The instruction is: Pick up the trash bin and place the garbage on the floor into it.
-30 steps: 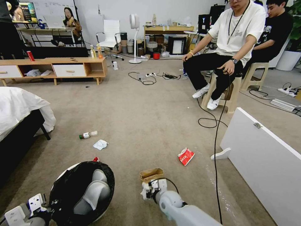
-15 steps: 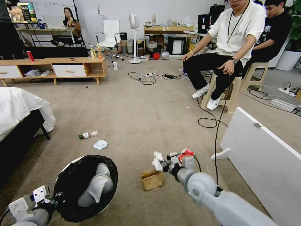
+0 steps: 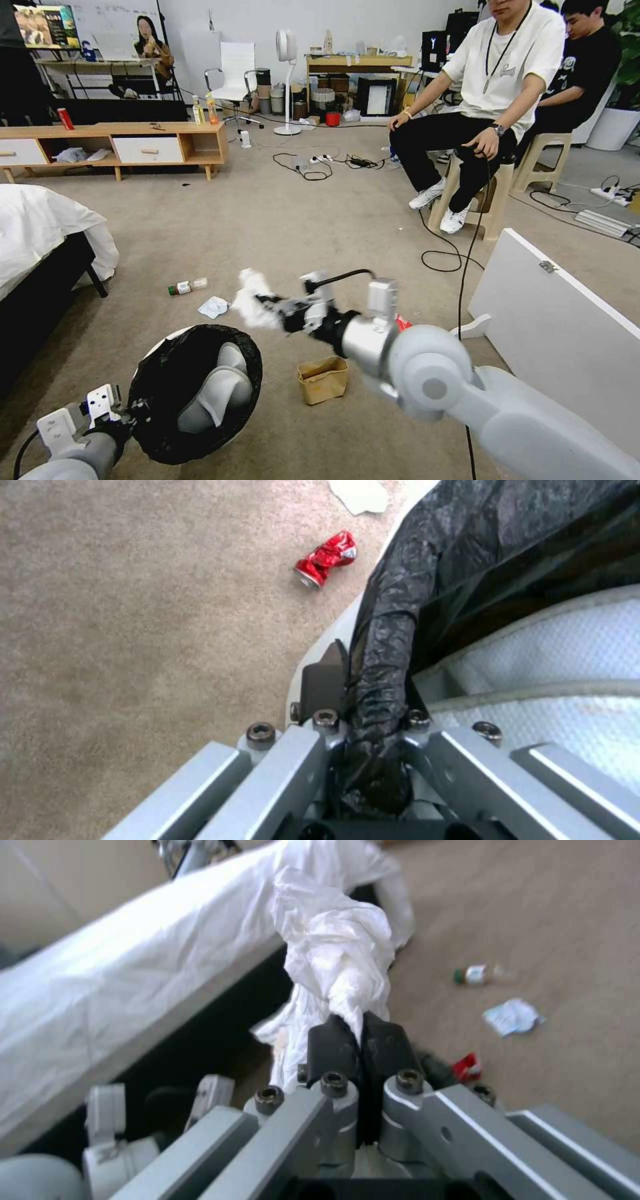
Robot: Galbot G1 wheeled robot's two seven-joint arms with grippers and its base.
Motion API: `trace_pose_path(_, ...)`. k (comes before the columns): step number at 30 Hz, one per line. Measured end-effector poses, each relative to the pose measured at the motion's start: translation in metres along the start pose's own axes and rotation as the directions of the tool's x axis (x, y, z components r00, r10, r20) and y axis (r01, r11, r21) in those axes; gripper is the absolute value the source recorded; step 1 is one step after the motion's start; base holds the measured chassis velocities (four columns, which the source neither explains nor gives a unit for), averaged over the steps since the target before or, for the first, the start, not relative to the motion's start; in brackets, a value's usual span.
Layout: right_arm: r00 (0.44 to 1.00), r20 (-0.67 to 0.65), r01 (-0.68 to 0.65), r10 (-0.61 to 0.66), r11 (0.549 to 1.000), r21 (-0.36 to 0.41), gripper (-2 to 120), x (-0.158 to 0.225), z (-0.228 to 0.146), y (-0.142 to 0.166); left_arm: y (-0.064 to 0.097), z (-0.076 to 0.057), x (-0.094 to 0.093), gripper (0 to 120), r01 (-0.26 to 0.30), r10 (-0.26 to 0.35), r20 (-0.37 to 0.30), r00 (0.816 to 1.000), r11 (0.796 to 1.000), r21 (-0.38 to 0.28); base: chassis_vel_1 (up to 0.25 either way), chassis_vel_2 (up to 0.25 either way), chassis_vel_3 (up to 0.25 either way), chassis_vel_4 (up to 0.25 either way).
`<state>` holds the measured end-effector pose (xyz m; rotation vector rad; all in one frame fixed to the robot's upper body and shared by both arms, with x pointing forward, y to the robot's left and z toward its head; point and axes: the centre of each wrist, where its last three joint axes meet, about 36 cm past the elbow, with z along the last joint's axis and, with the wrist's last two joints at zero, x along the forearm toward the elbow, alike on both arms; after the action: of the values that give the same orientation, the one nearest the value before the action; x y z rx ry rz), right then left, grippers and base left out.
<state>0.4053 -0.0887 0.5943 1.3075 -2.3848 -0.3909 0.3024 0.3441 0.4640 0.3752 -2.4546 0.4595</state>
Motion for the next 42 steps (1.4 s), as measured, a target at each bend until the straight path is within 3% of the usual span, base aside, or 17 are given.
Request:
trace_pose_path(8,0.981,-0.192,0.038,-0.029,0.998,0.042,0,-0.028,-0.003,0.029,-0.003,-0.001,0.003,1,-0.008,0.008,0.01,1.0,1.0,-0.003,0.0,0.0,0.0,0.0)
trace_pose_path(18,0.939,-0.342,-0.008,0.035,0.997,0.081,0,-0.05,0.015,0.036,-0.004,-0.004,0.008,1,-0.015,0.015,0.023,1.0,1.0,-0.004,0.0,0.0,0.0,0.0)
trace_pose_path(30,0.906,-0.408,-0.088,0.116,0.992,0.087,0,-0.077,0.035,0.021,-0.007,-0.003,0.011,1,-0.025,0.025,0.026,0.999,1.0,0.0,0.0,0.0,0.0,0.0)
trace_pose_path(42,0.91,-0.392,-0.108,0.132,0.991,0.082,0,-0.113,0.043,0.008,-0.008,-0.001,0.01,1,-0.032,0.032,0.023,0.999,0.999,-0.003,0.0,0.0,0.0,0.0)
